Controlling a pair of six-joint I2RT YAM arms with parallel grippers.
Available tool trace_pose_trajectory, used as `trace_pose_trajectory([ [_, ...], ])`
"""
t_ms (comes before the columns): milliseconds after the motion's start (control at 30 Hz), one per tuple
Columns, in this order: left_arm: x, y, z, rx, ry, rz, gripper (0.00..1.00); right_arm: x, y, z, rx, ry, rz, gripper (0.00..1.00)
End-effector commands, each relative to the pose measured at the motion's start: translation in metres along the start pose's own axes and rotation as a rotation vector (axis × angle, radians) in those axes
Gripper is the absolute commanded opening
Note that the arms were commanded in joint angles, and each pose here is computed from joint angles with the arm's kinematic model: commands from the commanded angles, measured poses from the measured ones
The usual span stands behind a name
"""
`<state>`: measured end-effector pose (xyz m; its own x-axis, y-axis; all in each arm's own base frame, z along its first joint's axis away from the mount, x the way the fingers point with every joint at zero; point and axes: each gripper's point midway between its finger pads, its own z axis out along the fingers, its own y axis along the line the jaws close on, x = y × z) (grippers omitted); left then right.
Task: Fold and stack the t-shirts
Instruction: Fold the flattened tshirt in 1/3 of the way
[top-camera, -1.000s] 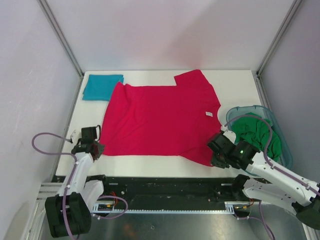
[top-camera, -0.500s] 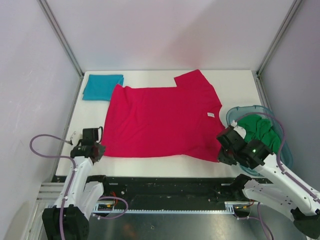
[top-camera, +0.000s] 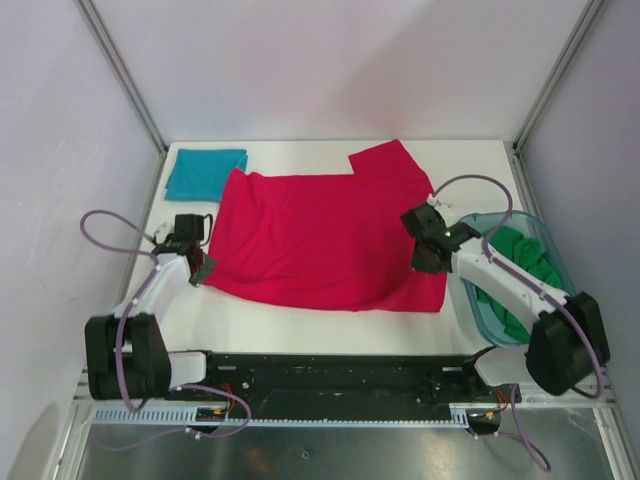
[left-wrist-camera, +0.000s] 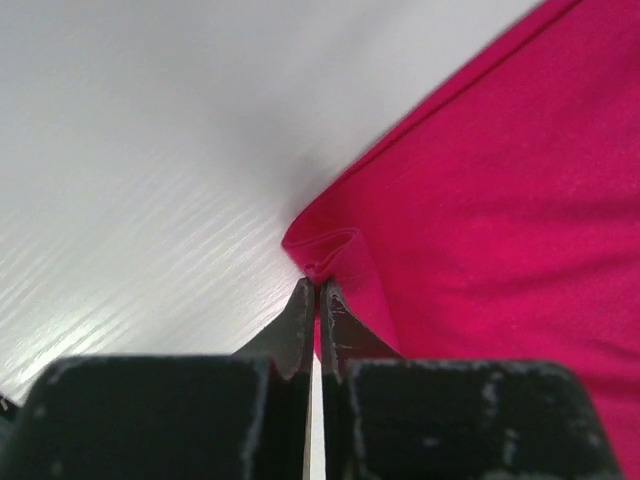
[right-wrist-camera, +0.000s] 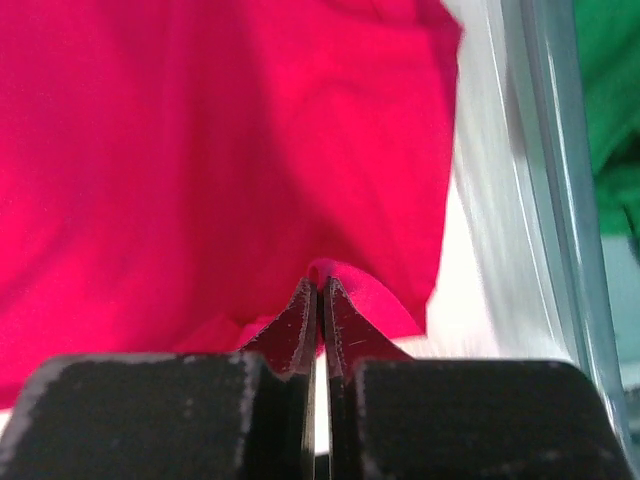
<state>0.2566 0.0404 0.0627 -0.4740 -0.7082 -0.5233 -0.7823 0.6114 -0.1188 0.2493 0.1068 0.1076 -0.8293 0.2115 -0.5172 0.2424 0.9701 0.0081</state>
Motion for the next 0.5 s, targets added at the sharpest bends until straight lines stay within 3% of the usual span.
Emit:
trace_pose_trajectory([
  [0,-0.025,-0.042,0.006,0.094,-0.038,0.086,0.0,-0.067,0.028,0.015,-0.03,-0.173,0.002,0.0],
  [200,-0.029,-0.061,0.011,0.121,-0.02,0.139,0.0,-0.099,0.027,0.015,0.005,-0.233,0.026,0.0],
  [467,-0.03,-0.048,-0.016,0.167,-0.068,0.114,0.0,-0.122,0.002,-0.037,0.041,-0.298,0.051,0.0],
])
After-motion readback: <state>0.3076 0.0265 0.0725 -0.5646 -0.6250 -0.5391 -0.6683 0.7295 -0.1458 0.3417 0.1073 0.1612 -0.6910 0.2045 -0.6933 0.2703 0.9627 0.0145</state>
